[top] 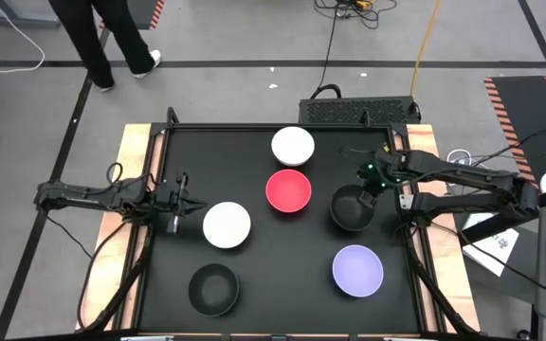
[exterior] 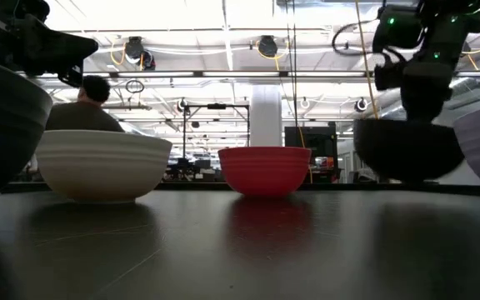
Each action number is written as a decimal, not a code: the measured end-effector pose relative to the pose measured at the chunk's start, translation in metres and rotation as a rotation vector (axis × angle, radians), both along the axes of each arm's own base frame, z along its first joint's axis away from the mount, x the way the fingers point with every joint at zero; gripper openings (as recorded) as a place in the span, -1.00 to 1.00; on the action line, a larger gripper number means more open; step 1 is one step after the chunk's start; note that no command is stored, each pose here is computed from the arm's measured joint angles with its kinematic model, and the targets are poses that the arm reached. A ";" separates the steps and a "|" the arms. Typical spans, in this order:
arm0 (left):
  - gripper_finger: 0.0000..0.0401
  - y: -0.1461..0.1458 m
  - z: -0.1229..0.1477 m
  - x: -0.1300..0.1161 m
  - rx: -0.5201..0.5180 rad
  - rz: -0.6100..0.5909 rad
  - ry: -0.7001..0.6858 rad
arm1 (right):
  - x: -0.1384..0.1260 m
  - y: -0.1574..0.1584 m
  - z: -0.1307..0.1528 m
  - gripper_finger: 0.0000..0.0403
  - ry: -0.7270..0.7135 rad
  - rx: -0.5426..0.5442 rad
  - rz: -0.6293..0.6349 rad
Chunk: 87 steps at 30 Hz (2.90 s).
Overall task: Nest bowls inside each other
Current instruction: Stack the right black bowl on top of the red bowl
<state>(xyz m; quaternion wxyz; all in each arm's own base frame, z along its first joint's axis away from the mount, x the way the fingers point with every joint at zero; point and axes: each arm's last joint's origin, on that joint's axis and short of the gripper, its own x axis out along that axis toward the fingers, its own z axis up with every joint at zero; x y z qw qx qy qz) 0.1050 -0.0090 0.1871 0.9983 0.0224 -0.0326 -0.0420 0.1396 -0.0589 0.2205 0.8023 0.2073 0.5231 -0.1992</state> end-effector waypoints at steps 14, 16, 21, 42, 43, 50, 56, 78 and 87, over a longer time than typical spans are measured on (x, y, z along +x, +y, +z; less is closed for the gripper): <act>-0.89 0.000 0.000 0.000 -0.009 -0.001 0.004 | -0.027 0.011 0.033 -0.99 -0.295 -0.127 -0.002; -0.89 0.000 -0.001 0.000 -0.009 -0.001 0.008 | -0.029 0.012 0.037 -0.99 -0.332 -0.143 -0.002; -0.89 0.000 0.000 0.000 -0.012 -0.001 0.007 | -0.030 0.013 0.046 -0.99 -0.459 -0.200 0.001; -0.89 0.000 -0.001 0.000 -0.026 -0.003 0.010 | -0.040 0.018 0.022 -0.99 -0.684 -0.290 0.038; -0.89 0.000 -0.001 0.000 -0.026 -0.003 0.010 | -0.041 0.019 0.019 -0.99 -0.702 -0.293 0.041; -0.89 0.000 -0.001 0.000 -0.026 -0.003 0.009 | -0.042 0.020 0.002 -0.99 -0.838 -0.304 0.025; -0.89 0.000 0.000 0.000 -0.026 -0.003 0.002 | -0.040 0.019 -0.001 -0.99 -0.969 -0.318 0.024; -0.89 0.000 -0.001 0.000 -0.005 -0.002 0.008 | -0.017 0.009 0.006 -0.99 -1.220 -0.416 0.131; -0.89 0.000 -0.001 0.000 -0.004 -0.002 0.007 | -0.008 -0.006 0.016 -0.99 -1.220 -0.416 0.165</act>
